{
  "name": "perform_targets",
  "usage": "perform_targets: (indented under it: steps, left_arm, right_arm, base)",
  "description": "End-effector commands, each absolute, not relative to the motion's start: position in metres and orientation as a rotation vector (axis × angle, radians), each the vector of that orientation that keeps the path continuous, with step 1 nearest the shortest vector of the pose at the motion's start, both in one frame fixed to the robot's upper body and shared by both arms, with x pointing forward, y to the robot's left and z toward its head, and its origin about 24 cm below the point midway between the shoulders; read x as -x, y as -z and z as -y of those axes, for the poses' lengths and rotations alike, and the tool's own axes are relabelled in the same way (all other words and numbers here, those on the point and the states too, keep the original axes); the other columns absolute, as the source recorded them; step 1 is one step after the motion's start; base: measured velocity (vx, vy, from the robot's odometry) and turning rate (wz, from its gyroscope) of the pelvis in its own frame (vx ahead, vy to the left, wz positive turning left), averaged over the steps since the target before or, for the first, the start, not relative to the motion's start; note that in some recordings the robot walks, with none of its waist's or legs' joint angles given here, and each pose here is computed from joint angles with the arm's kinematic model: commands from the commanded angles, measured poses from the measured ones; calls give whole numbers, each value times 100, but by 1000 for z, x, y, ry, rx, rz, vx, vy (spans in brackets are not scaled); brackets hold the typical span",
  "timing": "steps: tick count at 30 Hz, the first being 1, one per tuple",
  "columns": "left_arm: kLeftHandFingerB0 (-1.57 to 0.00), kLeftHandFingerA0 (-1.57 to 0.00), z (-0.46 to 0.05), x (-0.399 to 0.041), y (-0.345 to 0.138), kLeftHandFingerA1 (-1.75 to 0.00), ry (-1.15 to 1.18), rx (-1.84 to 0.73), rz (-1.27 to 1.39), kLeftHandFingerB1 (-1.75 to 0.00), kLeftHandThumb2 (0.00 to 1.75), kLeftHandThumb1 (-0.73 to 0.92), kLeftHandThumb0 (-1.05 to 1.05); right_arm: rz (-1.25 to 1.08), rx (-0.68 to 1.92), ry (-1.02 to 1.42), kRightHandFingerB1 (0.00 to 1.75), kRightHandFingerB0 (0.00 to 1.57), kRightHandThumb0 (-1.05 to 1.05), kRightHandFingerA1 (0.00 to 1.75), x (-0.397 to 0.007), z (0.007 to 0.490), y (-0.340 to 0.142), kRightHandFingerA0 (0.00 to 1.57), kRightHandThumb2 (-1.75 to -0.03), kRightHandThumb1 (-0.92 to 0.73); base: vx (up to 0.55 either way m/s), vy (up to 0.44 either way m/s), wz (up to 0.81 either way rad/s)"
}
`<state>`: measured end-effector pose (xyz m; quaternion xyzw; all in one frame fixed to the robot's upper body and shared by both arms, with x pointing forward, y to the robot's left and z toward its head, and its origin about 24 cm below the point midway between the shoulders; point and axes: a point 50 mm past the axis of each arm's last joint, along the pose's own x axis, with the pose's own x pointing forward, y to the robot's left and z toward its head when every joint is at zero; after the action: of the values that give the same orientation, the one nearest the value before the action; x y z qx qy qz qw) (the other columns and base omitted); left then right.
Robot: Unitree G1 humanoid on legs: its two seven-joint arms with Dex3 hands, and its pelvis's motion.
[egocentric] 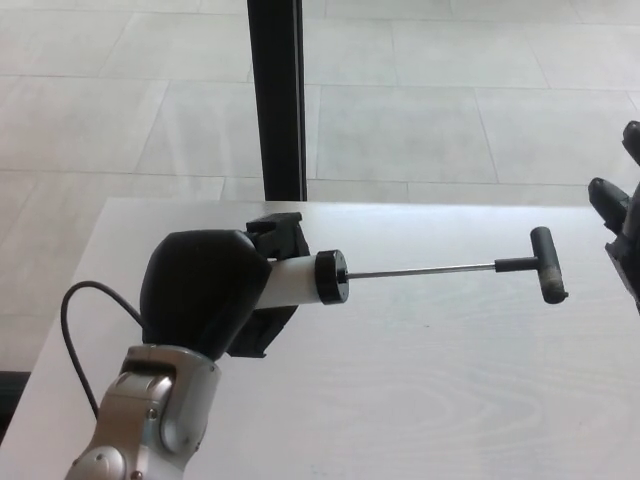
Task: The robot uses its left hand to lift the air pump kept on the middle of the desk and use the right hand to compress the handle
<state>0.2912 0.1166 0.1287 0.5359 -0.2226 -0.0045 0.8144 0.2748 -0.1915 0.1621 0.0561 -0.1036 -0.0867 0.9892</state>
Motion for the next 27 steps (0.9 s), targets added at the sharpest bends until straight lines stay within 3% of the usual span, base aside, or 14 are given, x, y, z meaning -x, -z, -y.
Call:
perform_targets:
  steps: [1, 13, 21, 22, 24, 25, 27]
  left_arm:
    - [-74, -84, -120, -293, -125, -175, 4, -1197, 452, -157, 114, 52, -21]
    - [-79, -90, -112, -296, -132, -175, -6, -1153, 457, -154, 124, 46, -22]
    - [-77, -90, -109, -296, -136, -175, -30, -1085, 481, -160, 128, 44, -19]
    - [-103, -121, -109, -297, -137, -142, -46, -1067, 495, -130, 119, 44, -24]
    - [-103, -119, -108, -297, -137, -141, -55, -1060, 501, -130, 119, 44, -23]
    - [-79, -90, -106, -299, -139, -175, -56, -1057, 506, -160, 128, 42, -17]
    - [-82, -92, -101, -301, -141, -175, -63, -1039, 514, -159, 135, 39, -18]
  right_arm:
    - [205, -73, 169, 36, 13, -61, 40, -276, 187, -165, 15, -74, -92]
    - [191, -145, 163, 37, 19, -61, 38, -282, 166, -149, 18, -69, -92]
    - [196, -244, 218, 38, 24, -59, 37, -280, 153, -135, 23, -70, -92]
    - [201, -260, 223, 38, 24, -60, 37, -280, 151, -134, 24, -70, -92]
    - [207, -265, 227, 38, 24, -60, 37, -280, 150, -133, 24, -70, -92]
    - [221, -264, 236, 38, 25, -59, 38, -280, 151, -134, 25, -71, -92]
    - [258, -279, 233, 38, 25, -59, 38, -281, 151, -137, 24, -72, -92]
  base:
    - [0, 0, 0]
    - [0, 0, 0]
    - [0, 0, 0]
    - [0, 0, 0]
    - [0, 0, 0]
    - [0, 0, 0]
    - [0, 0, 0]
